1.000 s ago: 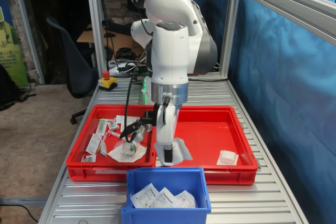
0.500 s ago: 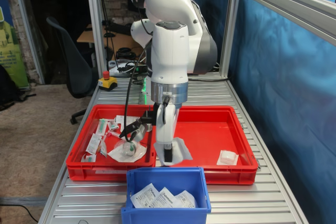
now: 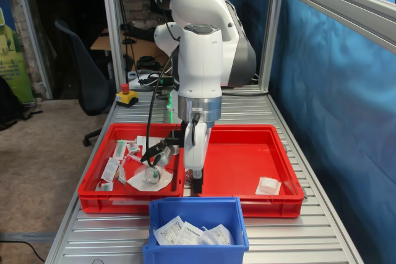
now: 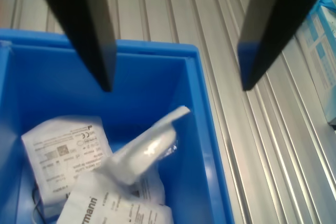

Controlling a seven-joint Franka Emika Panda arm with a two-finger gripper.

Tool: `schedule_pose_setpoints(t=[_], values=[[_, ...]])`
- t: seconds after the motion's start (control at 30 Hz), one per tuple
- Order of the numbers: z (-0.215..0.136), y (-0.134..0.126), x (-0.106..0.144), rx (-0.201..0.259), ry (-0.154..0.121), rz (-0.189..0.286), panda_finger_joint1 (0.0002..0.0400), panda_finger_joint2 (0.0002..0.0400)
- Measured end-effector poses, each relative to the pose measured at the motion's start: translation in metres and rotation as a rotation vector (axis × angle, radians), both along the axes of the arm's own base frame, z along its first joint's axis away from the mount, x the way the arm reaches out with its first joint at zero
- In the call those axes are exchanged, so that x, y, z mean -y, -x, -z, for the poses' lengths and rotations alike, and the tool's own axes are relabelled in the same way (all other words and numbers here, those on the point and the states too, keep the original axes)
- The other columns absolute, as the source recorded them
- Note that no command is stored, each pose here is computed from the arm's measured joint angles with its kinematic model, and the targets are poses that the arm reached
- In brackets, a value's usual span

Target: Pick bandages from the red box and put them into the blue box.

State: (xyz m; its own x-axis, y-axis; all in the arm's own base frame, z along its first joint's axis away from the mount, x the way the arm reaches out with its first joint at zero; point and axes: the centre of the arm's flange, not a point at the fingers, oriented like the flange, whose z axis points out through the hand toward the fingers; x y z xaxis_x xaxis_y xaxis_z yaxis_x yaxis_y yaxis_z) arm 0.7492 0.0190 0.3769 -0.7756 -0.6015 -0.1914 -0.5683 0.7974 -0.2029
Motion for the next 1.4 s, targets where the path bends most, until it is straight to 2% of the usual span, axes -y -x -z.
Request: schedule_pose_setpoints(t=[0.1,0.13,0.83,0.87,1.2,1.4], values=[[0.000,0.000,0.000,0.000,0.000,0.000,0.0145,0.0145],[0.000,0.000,0.000,0.000,0.000,0.000,0.0204,0.0204],[-0.001,0.000,-0.008,0.002,0.002,-0.011,0.0204,0.0204],[-0.001,0.000,-0.010,0.002,0.002,-0.013,0.0395,0.0395],[-0.012,0.010,-0.043,0.006,0.001,-0.058,0.0400,0.0400],[-0.029,0.040,-0.058,-0.012,0.007,-0.088,0.0400,0.0400]])
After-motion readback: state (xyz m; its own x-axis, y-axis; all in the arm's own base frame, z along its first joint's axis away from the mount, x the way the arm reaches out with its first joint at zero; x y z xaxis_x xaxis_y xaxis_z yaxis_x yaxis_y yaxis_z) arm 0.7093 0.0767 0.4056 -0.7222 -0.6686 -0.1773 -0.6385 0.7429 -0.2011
